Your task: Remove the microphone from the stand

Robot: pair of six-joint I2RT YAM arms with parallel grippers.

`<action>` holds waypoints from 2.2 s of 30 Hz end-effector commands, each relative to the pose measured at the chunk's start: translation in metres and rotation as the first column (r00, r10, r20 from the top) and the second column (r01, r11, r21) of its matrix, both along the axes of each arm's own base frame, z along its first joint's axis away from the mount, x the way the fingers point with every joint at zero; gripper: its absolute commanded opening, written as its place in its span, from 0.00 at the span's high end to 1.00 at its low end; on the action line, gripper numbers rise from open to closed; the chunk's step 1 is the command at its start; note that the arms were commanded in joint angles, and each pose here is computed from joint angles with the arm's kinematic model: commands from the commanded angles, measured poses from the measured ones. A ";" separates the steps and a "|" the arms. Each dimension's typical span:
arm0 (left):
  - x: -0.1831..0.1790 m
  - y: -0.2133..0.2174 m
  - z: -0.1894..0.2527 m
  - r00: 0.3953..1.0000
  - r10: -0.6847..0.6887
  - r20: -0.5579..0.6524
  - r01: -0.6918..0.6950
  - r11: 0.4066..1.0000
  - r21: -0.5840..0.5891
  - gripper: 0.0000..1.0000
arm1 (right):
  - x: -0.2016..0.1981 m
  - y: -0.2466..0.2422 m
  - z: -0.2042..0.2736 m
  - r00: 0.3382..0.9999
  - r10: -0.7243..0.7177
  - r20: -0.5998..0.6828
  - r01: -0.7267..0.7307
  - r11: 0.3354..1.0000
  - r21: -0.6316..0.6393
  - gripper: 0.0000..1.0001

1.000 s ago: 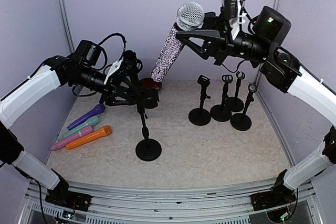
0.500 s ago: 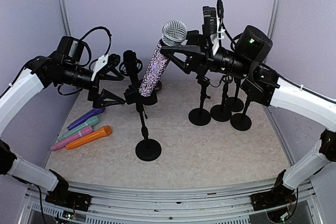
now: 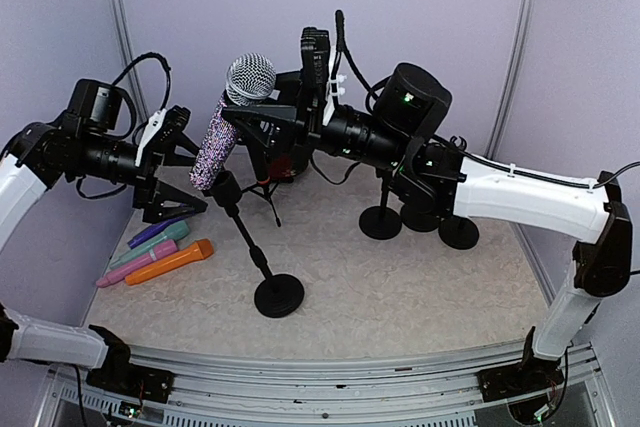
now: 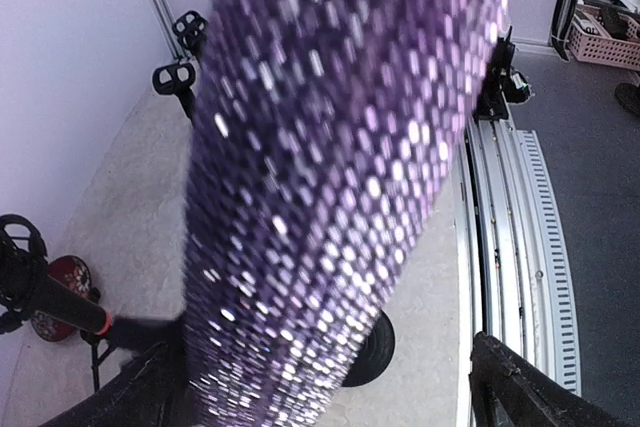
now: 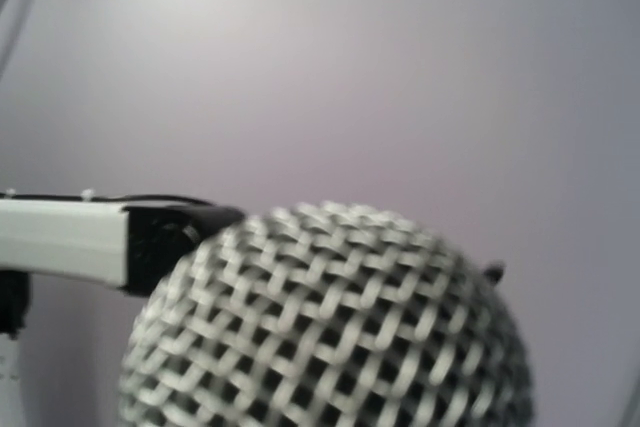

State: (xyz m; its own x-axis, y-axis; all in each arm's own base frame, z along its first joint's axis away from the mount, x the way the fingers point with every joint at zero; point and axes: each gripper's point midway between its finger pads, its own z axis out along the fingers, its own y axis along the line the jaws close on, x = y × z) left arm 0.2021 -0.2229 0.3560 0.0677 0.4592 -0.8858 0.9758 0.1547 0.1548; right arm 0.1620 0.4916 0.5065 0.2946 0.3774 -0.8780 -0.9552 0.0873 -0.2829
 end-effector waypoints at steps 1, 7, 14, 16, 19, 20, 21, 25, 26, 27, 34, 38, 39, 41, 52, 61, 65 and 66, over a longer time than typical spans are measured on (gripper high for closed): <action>0.014 -0.001 -0.030 1.000 0.021 -0.010 -0.020 0.998 0.055 0.04 | 0.019 -0.005 -0.014 0.991 -0.136 -0.004 0.136 0.987 -0.091 1.00; 0.022 -0.003 -0.033 1.000 0.027 0.006 -0.027 0.997 0.066 0.04 | 0.013 -0.036 -0.020 0.981 -0.194 0.007 0.193 0.973 -0.125 1.00; 0.014 -0.005 -0.022 1.000 -0.002 -0.006 0.002 0.999 0.048 0.02 | 0.005 -0.035 -0.023 0.990 -0.143 -0.016 0.138 0.978 -0.158 1.00; 0.011 -0.003 -0.021 1.000 -0.003 -0.002 0.003 0.999 0.052 0.02 | 0.005 -0.029 -0.022 0.993 -0.119 -0.027 0.114 0.980 -0.161 1.00; 0.010 0.002 -0.017 1.000 0.011 0.011 -0.011 0.999 0.052 0.03 | 0.003 -0.019 -0.022 0.997 -0.071 -0.043 0.064 0.986 -0.153 1.00; 0.009 0.003 -0.015 1.000 0.015 0.015 -0.016 0.999 0.051 0.03 | 0.001 -0.016 -0.018 0.998 -0.050 -0.047 0.043 0.989 -0.139 1.00; 0.009 0.005 -0.012 1.000 0.018 0.023 -0.019 0.999 0.051 0.03 | 0.000 -0.011 -0.018 0.998 -0.030 -0.054 0.022 0.990 -0.136 1.00; 0.006 0.011 -0.002 0.998 0.034 0.043 -0.036 0.999 0.039 0.03 | -0.003 0.011 -0.018 0.997 0.025 -0.069 -0.034 0.991 -0.129 1.00; 0.004 0.012 0.001 0.998 0.034 0.046 -0.036 0.999 0.036 0.03 | -0.004 0.015 -0.015 0.997 0.035 -0.064 -0.043 0.991 -0.123 1.00; 0.002 0.013 0.003 0.998 0.035 0.053 -0.037 0.999 0.033 0.03 | -0.005 0.018 -0.012 0.997 0.043 -0.058 -0.050 0.992 -0.117 1.00; -0.009 0.016 0.013 0.997 0.028 0.066 -0.029 0.999 0.017 0.01 | -0.008 0.024 0.006 0.998 0.052 -0.023 -0.054 0.994 -0.092 1.00; -0.012 0.015 0.021 0.997 0.019 0.076 -0.020 1.000 0.003 0.02 | -0.007 0.022 0.008 1.000 0.026 -0.010 -0.027 0.995 -0.099 1.00; -0.012 0.015 0.022 0.997 0.017 0.078 -0.017 1.000 0.001 0.02 | -0.006 0.020 0.010 1.000 0.017 -0.005 -0.018 0.995 -0.098 1.00; -0.012 0.014 0.025 0.997 0.013 0.081 -0.013 1.000 -0.003 0.02 | -0.006 0.015 0.014 1.000 -0.003 0.005 0.003 0.996 -0.092 1.00; -0.015 0.015 0.034 0.996 0.015 0.093 -0.013 1.000 -0.022 0.02 | -0.012 0.007 0.051 0.998 0.005 0.059 -0.004 1.000 -0.006 1.00; -0.014 0.016 0.038 0.994 0.028 0.106 -0.026 0.999 -0.025 0.02 | -0.017 0.011 0.046 0.998 0.051 0.041 -0.051 0.999 0.003 1.00; -0.014 0.015 0.048 0.993 0.033 0.117 -0.029 0.999 -0.041 0.05 | -0.015 0.027 0.029 0.997 0.082 0.009 -0.082 0.996 -0.021 1.00; -0.014 0.015 0.049 0.993 0.032 0.118 -0.027 0.999 -0.043 0.08 | -0.014 0.031 0.027 0.996 0.091 0.004 -0.091 0.996 -0.021 1.00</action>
State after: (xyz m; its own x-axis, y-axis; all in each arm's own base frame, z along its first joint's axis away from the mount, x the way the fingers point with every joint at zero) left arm 0.1916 -0.2086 0.3866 0.1351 0.4553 -0.8801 0.9529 0.1838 0.2414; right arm 0.1521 0.5126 0.5292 0.2861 0.3322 -0.8988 -0.9551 0.0237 -0.2953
